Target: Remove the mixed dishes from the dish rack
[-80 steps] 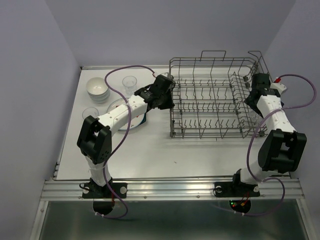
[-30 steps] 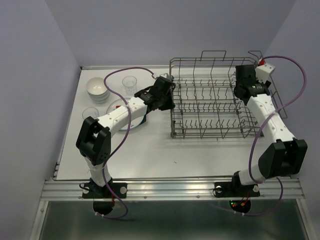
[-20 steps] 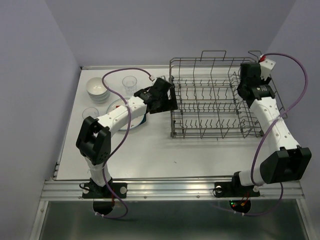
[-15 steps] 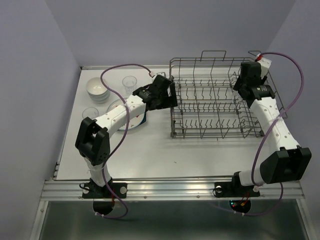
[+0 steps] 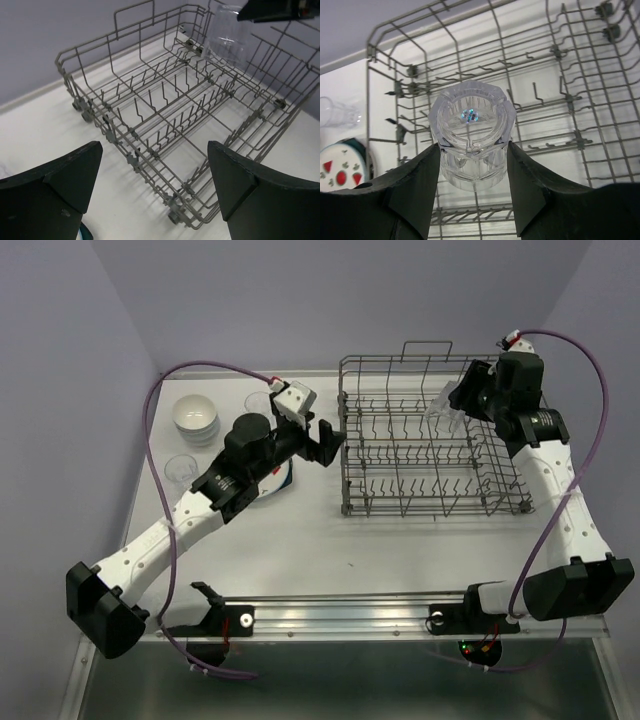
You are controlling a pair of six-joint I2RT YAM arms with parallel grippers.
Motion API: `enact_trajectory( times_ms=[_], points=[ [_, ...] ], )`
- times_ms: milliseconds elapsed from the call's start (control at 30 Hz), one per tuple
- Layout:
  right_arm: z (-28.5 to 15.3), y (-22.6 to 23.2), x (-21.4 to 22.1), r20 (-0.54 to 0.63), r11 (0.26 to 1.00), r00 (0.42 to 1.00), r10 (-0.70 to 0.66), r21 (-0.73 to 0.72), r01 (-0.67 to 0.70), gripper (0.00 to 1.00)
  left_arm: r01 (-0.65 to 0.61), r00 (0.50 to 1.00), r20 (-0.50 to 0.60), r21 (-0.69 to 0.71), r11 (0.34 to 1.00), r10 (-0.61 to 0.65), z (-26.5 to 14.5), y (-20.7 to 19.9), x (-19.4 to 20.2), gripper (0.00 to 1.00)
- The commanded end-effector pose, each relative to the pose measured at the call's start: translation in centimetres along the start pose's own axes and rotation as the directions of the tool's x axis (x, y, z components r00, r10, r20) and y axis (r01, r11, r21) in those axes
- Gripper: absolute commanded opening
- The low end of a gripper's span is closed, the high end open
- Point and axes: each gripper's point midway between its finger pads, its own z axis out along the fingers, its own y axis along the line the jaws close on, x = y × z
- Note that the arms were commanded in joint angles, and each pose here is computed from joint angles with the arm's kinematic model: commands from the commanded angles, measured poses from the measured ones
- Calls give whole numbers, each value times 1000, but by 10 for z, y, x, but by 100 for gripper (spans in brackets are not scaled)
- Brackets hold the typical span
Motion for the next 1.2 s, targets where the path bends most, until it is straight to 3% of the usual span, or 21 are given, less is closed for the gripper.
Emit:
enact_trajectory(
  times_ms=[0,67,233,600,833,1167],
  points=[
    [-41,55,-46,102,963,994,42,-269,-13,1,-391,912,209,184,902,352,-8,-29,-14,99],
    [-52,68,-47,88,940,995,48,-342,-15,1,-518,852,240,251,818,465,-11,-38,2,99],
    [-74,91,-43,44,879,998,51,-477,-24,1,-611,788,303,274,743,536,1,-45,12,99],
    [-114,136,-25,-122,686,992,43,-718,-119,1,-670,700,473,178,720,534,30,-56,-17,99],
    [-125,148,-16,-191,596,981,41,-783,-177,1,-639,686,567,170,750,456,29,-69,-39,99],
    [-136,153,-4,-246,535,968,37,-814,-227,1,-617,689,607,204,760,396,36,-82,-56,98]
  ],
)
